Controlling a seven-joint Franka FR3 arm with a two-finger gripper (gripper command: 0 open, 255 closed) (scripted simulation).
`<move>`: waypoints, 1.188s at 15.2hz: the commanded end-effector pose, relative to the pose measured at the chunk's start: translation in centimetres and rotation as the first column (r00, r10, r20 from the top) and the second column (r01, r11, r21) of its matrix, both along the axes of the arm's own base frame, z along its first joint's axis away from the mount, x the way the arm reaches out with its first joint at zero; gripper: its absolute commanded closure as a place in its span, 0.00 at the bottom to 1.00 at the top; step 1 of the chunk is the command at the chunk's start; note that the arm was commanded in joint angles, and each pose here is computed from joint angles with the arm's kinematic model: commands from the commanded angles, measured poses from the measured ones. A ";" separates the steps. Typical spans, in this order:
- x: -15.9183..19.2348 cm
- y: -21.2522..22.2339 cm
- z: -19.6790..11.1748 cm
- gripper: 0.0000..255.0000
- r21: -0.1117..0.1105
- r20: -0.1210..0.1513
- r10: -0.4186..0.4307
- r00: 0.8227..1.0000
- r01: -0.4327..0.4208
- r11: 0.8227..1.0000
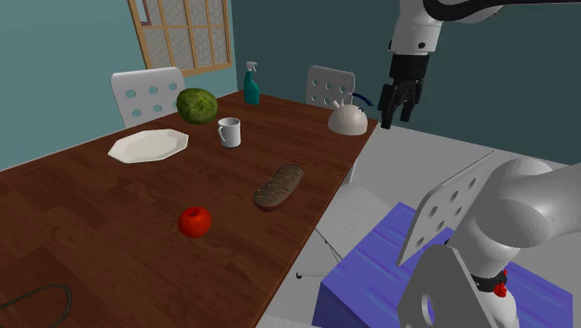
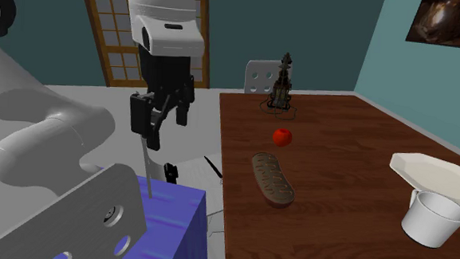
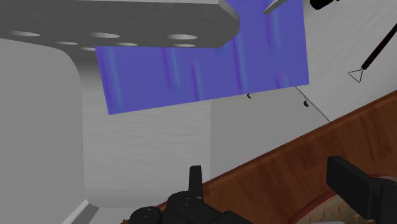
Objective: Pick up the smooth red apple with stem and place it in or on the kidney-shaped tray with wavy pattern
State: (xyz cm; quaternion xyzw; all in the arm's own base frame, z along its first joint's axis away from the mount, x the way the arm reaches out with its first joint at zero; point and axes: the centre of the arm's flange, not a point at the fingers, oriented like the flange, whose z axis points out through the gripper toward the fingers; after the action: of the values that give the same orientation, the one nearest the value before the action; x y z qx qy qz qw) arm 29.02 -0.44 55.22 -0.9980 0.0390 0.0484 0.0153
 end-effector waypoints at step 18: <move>9.5 18.1 -7.8 0.00 0.044 0.007 0.035 0.999 -0.035 0.998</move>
State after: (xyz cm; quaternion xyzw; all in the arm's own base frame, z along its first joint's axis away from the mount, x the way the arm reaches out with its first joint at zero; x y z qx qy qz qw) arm 37.85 16.63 47.86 -0.9981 0.0209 0.0467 0.0349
